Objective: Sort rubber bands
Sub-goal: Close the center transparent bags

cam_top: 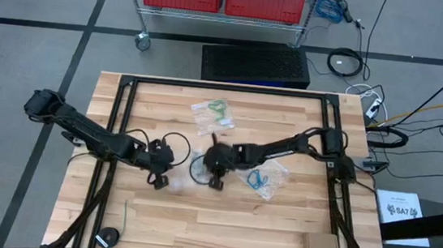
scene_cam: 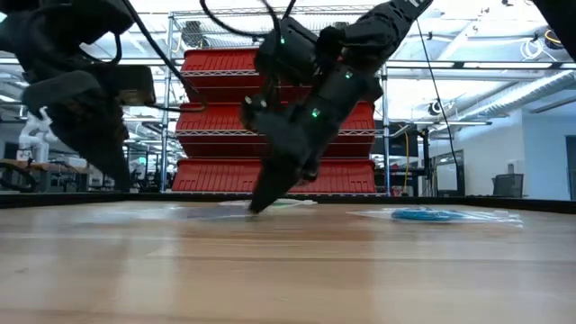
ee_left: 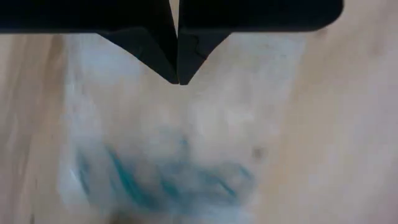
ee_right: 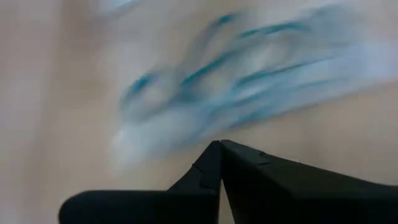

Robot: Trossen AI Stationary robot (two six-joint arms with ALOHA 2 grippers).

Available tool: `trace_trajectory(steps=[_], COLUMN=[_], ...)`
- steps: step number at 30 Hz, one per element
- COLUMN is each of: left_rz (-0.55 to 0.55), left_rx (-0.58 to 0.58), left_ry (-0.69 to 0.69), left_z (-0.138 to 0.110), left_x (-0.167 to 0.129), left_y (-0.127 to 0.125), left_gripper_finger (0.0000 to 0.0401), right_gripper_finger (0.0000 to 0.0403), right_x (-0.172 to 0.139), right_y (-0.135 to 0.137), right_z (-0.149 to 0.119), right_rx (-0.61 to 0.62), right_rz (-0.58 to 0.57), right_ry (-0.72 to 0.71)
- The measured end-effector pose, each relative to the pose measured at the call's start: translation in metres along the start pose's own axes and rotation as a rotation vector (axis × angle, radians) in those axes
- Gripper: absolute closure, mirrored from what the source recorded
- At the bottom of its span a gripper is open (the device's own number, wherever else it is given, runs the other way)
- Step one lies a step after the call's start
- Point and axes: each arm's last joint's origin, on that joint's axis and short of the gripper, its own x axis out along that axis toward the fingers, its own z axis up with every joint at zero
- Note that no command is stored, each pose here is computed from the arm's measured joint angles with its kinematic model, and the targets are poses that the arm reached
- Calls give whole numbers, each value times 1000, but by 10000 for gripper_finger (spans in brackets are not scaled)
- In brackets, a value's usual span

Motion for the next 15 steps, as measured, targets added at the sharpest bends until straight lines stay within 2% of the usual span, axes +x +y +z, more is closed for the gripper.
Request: trace_trajectory(steps=[2, 4, 8, 15], left_rz=[26, 36, 29, -4], left_rx=[-3, -9, -2, 54], left_ry=[-34, -68, -156, -314], left_z=[2, 3, 5, 6], left_x=[-3, -7, -20, -41], left_y=[1, 2, -1, -10], left_gripper_finger=[397, 398, 398, 399], right_gripper_finger=[403, 403, 403, 403], right_x=[-3, -10, -22, -4], right_y=[10, 12, -8, -49], right_z=[1, 9, 34, 44], right_rx=[-27, -58, -137, -235], right_rz=[69, 61, -80, -21], right_ry=[18, -19, -157, -286])
